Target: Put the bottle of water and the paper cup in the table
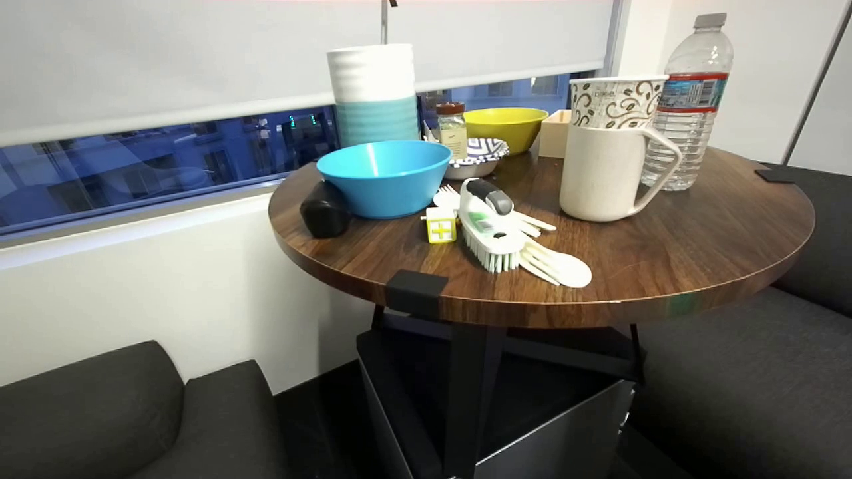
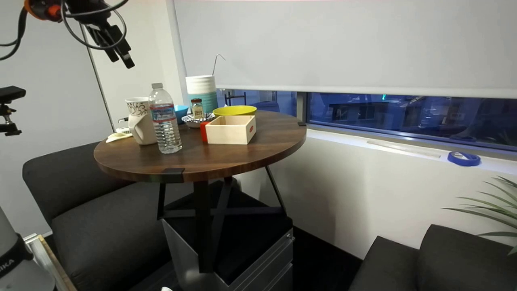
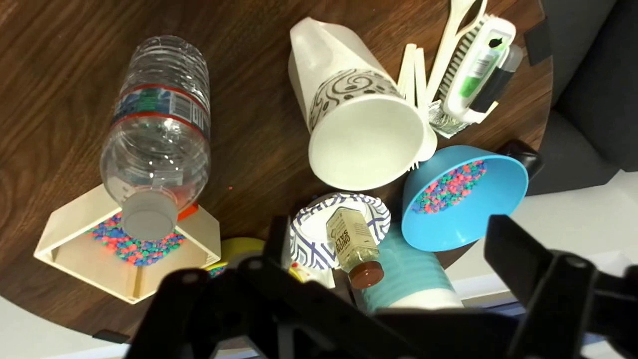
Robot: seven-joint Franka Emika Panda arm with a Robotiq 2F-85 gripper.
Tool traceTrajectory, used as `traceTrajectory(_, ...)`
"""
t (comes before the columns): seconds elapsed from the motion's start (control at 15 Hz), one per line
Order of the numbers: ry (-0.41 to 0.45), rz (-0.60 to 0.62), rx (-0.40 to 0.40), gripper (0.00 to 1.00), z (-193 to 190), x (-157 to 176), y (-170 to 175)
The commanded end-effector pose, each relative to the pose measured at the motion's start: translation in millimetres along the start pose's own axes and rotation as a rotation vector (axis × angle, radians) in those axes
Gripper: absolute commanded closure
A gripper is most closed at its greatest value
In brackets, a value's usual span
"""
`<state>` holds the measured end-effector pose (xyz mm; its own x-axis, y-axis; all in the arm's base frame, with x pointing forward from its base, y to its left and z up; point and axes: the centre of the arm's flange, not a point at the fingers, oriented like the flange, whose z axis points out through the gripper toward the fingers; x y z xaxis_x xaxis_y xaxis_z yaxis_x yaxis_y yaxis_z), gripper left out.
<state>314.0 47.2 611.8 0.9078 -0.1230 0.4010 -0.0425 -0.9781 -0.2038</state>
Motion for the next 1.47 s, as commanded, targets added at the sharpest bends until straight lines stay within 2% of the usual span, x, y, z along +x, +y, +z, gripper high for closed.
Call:
traceTrajectory(0.0, -0.005, 0.003, 0.001, 0.0, 2.0, 0.9, 0.0)
traceTrajectory(0.2, -0.022, 0.023, -0.009, 0.0, 11.3, -0.1, 2.0)
traceTrajectory(0.4, -0.062, 0.114, -0.013, 0.0, 34.3, -2.5, -2.1)
traceTrajectory(0.8, -0.107, 0.288, -0.1, 0.0, 65.4, -2.8, -2.0)
traceTrajectory(1.4, -0.145, 0.425, -0.103, 0.01, 105.8, -0.1, 11.6)
